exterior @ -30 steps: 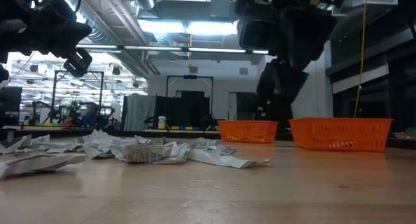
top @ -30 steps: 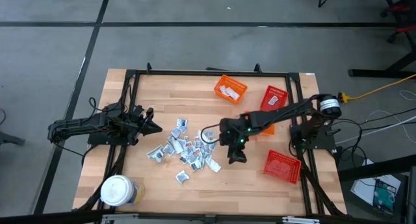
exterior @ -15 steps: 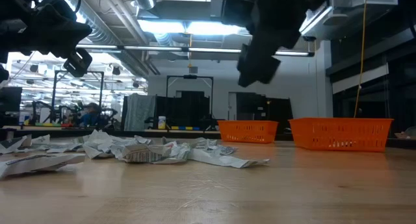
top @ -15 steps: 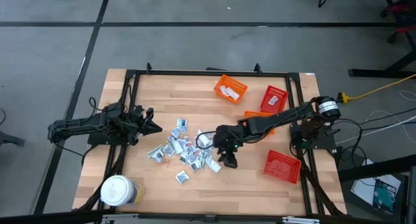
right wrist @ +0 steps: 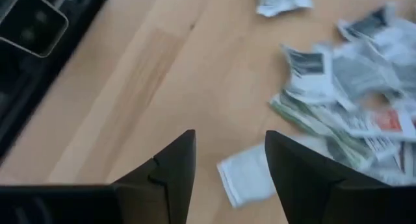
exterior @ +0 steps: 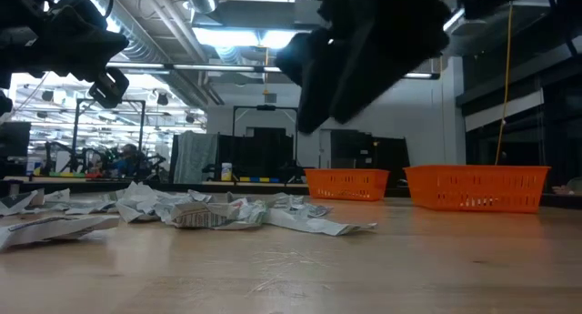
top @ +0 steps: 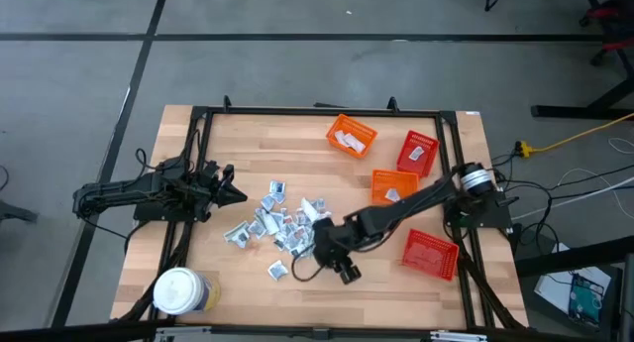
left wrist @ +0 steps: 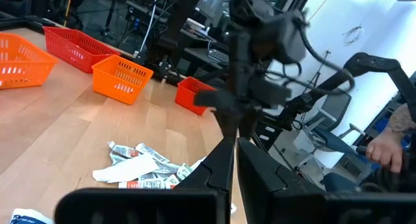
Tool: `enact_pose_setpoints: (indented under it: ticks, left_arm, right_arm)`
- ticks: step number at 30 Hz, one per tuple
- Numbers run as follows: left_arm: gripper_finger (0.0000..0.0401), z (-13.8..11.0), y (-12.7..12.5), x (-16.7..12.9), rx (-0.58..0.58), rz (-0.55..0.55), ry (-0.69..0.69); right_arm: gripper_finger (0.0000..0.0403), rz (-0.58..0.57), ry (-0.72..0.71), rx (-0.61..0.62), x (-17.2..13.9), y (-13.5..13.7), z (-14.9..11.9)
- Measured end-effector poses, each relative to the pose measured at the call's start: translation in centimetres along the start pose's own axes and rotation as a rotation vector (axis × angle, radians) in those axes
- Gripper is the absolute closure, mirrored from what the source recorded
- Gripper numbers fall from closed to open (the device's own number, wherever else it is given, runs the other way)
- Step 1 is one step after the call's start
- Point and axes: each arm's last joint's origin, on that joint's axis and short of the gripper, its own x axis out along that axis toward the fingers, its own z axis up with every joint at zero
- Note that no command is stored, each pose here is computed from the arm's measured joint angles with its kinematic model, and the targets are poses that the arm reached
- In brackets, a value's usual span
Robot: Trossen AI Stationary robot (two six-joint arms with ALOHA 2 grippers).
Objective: Pick & Place First Aid Supplies
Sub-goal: Put the green bandage pack into the top orange bin
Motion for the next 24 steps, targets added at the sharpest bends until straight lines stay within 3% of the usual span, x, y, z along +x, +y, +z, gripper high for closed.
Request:
enact_pose_setpoints:
  ticks: [8, 24]
  left_arm:
    - [0.0386, 0.0, 0.0, 0.0, 0.000, 0.000, 0.000]
    - [0.0386, 0.0, 0.0, 0.0, 0.000, 0.000, 0.000]
  right_arm:
    - [0.0218, -0.107, 0.102, -0.065, 2.1, 1.8, -0.5]
    - [0.0218, -0.149, 0.170, -0.082, 5.3, 2.8, -1.7]
